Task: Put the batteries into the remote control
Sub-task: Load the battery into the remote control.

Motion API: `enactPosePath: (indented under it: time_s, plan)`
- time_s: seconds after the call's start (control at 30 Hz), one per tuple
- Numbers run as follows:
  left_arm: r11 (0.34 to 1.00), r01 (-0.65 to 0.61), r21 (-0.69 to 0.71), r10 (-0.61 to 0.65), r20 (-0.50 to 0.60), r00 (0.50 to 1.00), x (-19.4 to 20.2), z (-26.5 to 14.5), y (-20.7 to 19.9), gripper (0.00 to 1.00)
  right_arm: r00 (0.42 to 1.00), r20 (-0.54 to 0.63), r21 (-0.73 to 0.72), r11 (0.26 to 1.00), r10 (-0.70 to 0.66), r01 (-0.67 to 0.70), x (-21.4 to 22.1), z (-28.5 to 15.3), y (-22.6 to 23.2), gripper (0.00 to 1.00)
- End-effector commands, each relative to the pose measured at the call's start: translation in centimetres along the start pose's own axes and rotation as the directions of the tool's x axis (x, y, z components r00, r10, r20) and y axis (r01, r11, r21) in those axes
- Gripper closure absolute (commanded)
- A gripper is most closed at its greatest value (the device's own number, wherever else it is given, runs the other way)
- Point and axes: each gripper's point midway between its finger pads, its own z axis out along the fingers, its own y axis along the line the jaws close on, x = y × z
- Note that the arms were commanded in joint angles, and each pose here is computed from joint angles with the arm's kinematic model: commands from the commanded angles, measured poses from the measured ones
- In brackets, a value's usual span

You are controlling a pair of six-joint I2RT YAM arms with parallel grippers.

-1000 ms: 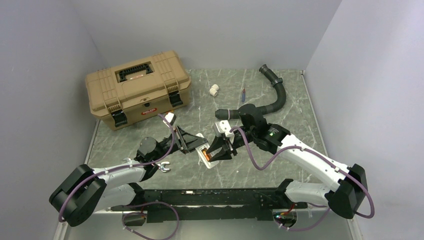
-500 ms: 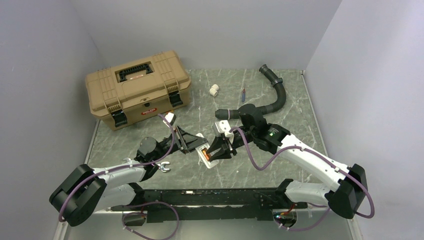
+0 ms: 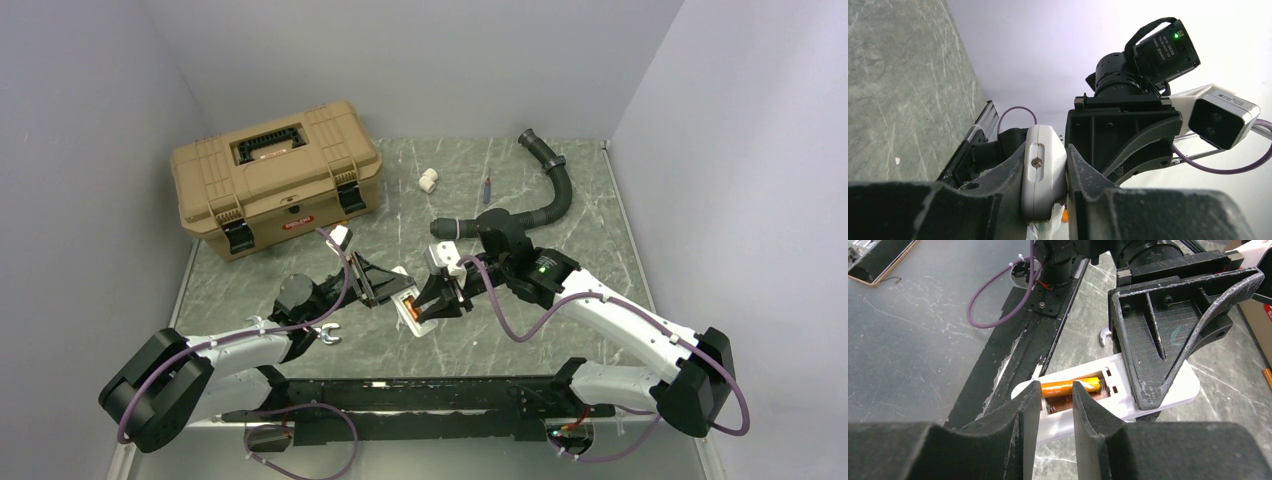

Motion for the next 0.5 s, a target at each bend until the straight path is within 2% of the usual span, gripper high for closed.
enactPosePath:
  time_s: [0.0,0.47]
  plan:
    - [0.99,-0.038,0.133,0.038,-0.001,0.999,0.01,-0.06,-3.61,1.0,1.0,-0.025,0.039,0.999,-0.016,0.017,0.23,0.06,-0.99,0.69]
    - [0.99,-0.035,0.138,0.036,-0.005,0.999,0.03,0.01,-3.74,1.0,0.999,-0.05,0.046,0.999,-0.013,0.016,0.8,0.13,-1.22,0.71]
